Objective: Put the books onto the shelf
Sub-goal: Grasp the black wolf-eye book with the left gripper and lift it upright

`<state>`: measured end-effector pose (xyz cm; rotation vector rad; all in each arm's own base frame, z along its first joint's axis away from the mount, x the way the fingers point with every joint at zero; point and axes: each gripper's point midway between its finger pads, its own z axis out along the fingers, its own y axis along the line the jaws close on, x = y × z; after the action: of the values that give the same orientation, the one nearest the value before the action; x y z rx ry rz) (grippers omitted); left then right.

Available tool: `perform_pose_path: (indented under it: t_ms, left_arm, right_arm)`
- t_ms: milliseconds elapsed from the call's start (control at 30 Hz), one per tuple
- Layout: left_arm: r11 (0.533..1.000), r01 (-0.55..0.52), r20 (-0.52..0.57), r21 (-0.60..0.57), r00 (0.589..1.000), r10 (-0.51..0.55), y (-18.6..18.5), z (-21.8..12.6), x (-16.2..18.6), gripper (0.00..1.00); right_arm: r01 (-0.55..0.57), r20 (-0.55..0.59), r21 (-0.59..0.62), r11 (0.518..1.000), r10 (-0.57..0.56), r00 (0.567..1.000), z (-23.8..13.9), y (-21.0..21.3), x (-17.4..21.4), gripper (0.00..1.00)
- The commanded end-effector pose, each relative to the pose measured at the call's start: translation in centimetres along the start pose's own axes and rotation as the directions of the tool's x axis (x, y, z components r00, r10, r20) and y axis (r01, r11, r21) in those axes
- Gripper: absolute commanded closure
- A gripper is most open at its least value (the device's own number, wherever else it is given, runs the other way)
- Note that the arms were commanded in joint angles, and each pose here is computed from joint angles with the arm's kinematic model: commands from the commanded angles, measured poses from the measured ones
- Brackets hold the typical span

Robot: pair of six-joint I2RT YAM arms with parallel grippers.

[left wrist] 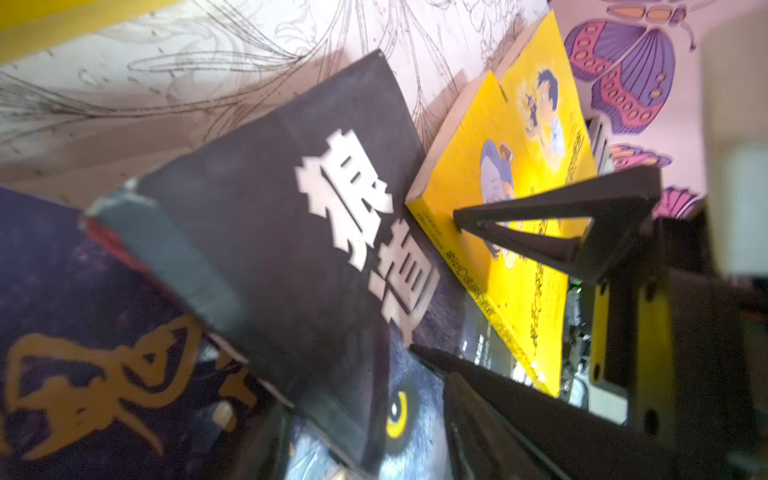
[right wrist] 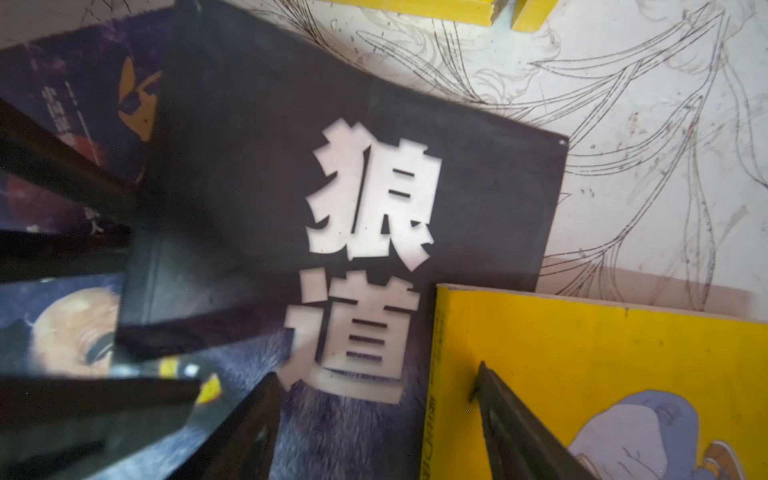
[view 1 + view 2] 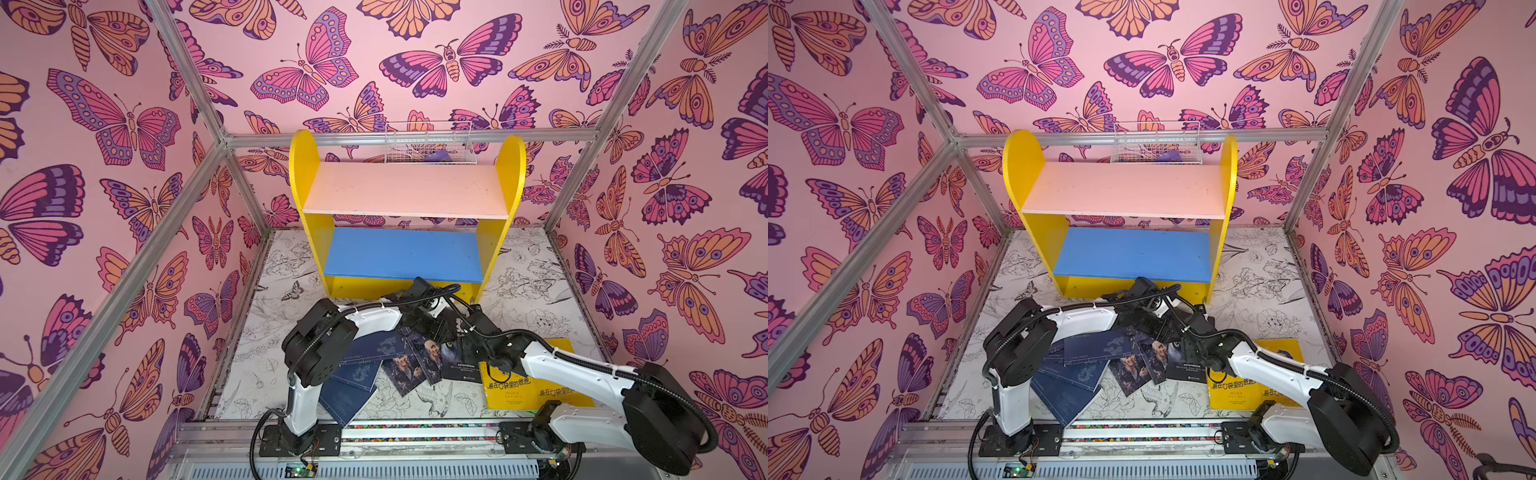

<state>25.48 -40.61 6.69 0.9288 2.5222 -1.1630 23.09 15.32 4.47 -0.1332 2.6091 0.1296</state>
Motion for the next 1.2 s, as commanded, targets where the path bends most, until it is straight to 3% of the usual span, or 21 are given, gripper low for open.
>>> perform_pose_path:
  t_ms: [0,133,300,467,567,700,867,1000,1167]
  left_arm:
    - [0.978,-0.107,0.049,0.180,0.994,0.100,-4.6,0.4,-1.7,0.57]
    - [0.981,-0.100,0.051,0.164,0.994,0.092,-4.3,0.5,-1.7,0.80]
    - [0.988,-0.101,0.074,0.113,0.993,0.093,-3.7,0.0,-2.0,0.98]
    - [0.995,-0.092,0.147,0.033,0.985,0.086,-3.1,-3.1,-2.4,1.00]
    - [0.998,-0.060,0.243,0.008,0.968,0.056,-3.1,-7.2,-2.9,1.00]
    - [0.999,-0.015,0.391,0.035,0.921,0.000,-3.6,-13.3,-3.4,1.00]
    - [0.998,-0.009,0.571,0.060,0.821,-0.027,-4.8,-20.7,-3.8,1.00]
    - [0.998,0.002,0.648,0.059,0.761,-0.040,-5.0,-23.6,-4.0,1.00]
    - [0.987,0.040,0.728,0.158,0.671,-0.144,-4.9,-25.3,-5.8,1.00]
  right_arm:
    - [0.032,-0.163,-0.006,0.999,-0.033,0.986,0.7,-0.6,4.6,0.25]
    - [0.031,-0.157,-0.005,1.000,-0.031,0.987,0.6,-0.7,4.6,0.25]
    - [0.025,-0.139,-0.005,1.000,-0.025,0.990,0.2,-0.9,4.4,0.25]
    - [0.005,-0.091,0.006,1.000,-0.005,0.996,-0.5,-1.4,3.8,0.24]
    - [-0.028,-0.025,0.023,0.999,0.029,0.999,-1.3,-2.3,3.1,0.24]
    - [-0.073,0.062,0.031,0.997,0.071,0.995,-2.1,-3.2,2.2,0.24]
    - [-0.107,0.148,-0.004,0.994,0.106,0.983,-2.8,-3.5,1.4,0.24]
    - [-0.120,0.174,-0.001,0.993,0.118,0.978,-3.0,-3.8,1.1,0.24]
    - [-0.101,0.174,-0.006,0.995,0.101,0.980,-3.3,-3.5,0.8,0.24]
